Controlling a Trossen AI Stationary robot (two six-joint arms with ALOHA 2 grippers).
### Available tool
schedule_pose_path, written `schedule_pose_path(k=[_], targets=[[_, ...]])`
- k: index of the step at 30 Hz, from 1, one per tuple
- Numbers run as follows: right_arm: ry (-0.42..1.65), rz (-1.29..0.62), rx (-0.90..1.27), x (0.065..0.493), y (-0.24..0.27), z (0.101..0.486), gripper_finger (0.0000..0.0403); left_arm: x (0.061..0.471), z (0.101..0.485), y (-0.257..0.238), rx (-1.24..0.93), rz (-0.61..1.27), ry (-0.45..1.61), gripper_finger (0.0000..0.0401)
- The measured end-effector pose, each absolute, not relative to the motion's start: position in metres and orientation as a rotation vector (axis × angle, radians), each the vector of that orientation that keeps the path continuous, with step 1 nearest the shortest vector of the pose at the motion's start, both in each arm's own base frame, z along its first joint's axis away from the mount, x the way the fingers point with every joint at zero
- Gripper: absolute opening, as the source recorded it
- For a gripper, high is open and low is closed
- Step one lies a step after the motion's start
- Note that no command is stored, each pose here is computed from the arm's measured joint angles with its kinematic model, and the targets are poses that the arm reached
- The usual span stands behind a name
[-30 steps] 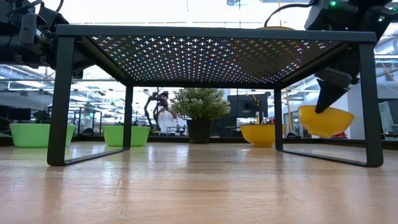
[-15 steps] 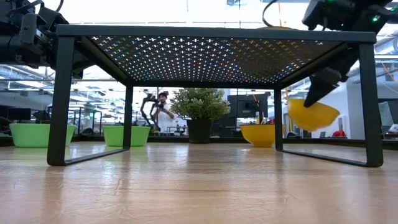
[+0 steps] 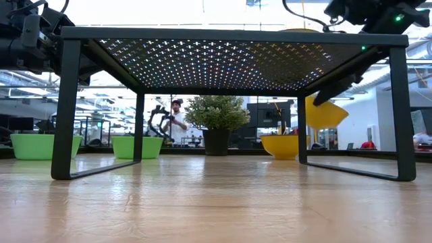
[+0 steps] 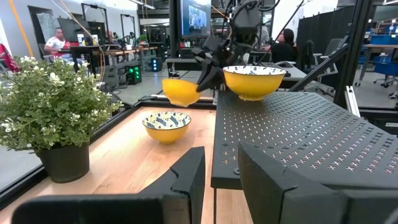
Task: Pick & Place Mini bowls
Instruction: Stack the right white patterned bowl on top of the white patterned bowl on the shelf
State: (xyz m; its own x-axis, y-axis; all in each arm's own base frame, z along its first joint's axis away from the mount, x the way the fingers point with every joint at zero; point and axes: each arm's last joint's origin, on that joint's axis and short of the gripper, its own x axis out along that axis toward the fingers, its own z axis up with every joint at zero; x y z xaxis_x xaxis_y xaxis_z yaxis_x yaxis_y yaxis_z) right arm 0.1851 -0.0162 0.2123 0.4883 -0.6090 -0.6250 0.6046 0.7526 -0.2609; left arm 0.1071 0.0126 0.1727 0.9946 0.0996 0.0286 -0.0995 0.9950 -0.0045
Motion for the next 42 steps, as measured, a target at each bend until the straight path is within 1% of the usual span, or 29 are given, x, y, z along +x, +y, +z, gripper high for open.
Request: schedule_pose_path(k=[10,15,25,32,38,42], targets=[[0.609,-0.668,-0.099,0.200,-0.016,0.227,0.0000,0.107,0.173,0.013,-0.003,0.099,-0.029,0.0099],[0.570,-0.655,-0.125,0.203,-0.016,0.231,0.0000,0.107,0.173,0.013,-0.003,0.100,-0.029,0.0099],[0.573,-0.682,-0.139,0.203,-0.017,0.231,0.0000,0.107,0.173,0.013,-0.003,0.100,-0.029,0.0099],[0.563,-0.756,-0.178,0.201,-0.019,0.233,0.0000,0.107,0.173,0.013,-0.003,0.099,-0.028,0.0099],[0.478,-0.785,-0.204,0.200,-0.019,0.245,0.0000,0.107,0.173,0.013,-0.003,0.099,-0.029,0.0099],[0.413,-0.750,-0.229,0.202,-0.019,0.254,0.0000,0.107,0.173,0.013,-0.003,0.100,-0.029,0.0099]])
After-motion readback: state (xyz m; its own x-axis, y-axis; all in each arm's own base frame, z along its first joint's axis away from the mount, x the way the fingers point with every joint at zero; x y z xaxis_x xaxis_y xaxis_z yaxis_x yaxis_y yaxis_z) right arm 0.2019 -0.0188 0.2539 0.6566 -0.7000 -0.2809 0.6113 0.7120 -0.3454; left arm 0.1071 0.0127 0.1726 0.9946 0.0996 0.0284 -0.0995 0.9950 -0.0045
